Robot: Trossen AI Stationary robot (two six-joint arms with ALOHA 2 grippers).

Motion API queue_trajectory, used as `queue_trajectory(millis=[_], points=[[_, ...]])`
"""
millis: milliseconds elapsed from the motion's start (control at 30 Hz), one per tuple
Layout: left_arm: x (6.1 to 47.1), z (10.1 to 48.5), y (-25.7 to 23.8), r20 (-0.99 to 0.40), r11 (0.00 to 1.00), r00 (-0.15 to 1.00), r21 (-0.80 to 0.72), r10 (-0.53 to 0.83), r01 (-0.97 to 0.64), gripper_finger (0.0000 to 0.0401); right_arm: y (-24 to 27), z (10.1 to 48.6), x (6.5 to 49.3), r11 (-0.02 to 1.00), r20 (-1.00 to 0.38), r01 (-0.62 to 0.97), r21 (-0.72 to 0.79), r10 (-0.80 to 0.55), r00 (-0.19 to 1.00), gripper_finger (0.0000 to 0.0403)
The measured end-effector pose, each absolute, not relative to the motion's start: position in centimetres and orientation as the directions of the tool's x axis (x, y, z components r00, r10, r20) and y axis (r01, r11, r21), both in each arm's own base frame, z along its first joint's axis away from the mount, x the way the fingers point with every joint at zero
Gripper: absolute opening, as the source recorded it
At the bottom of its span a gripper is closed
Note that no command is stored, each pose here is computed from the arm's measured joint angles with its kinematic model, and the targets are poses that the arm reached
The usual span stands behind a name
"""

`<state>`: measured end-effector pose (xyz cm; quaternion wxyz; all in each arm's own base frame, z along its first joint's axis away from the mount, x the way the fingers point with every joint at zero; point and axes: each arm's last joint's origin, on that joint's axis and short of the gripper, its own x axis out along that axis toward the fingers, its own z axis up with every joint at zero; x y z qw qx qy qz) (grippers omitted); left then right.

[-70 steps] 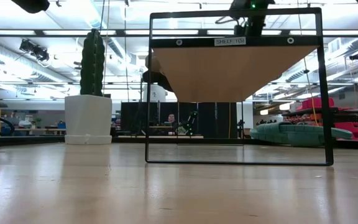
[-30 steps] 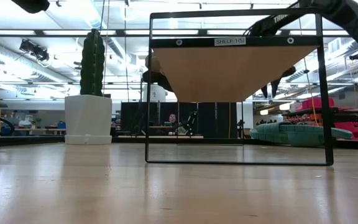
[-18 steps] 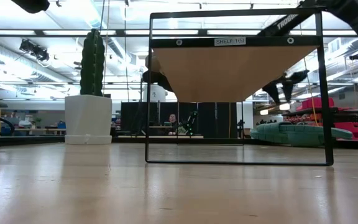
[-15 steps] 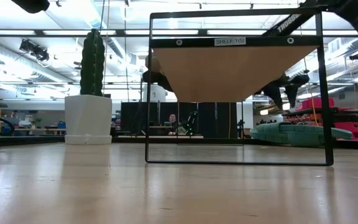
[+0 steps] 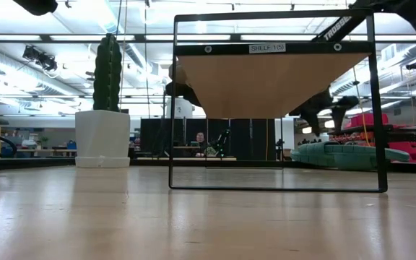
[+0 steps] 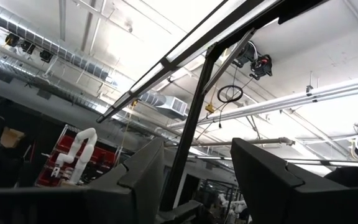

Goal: Pick and place slides into the shelf
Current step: Put the green slides on the shelf

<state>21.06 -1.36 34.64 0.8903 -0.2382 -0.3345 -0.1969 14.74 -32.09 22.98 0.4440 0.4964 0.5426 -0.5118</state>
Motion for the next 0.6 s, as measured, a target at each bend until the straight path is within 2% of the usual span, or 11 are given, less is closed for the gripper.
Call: queue_trajectory(millis=[300, 433, 600], points=[[21.06, 34.64, -1.36, 0.689, 0.809, 0.699, -0.293, -0.191, 0.510, 0.0191, -32.50, 22.44, 14.94, -0.021, -0.996, 0.997, -0.077, 0.043, -0.076, 0.0308], [21.06, 34.64, -1.36, 0.689, 0.808, 0.699, -0.293, -0.191, 0.510, 0.0196, -32.65, 22.46, 14.80, -0.082, -0.991, 0.987, -0.135, 0.007, -0.135, 0.0319], [21.06, 34.64, -1.37, 0.689, 0.808, 0.699, -0.293, -0.192, 0.511, 0.0192, -32.82, 22.47, 14.66, -0.103, -0.985, 0.980, -0.169, -0.021, -0.172, 0.0323]])
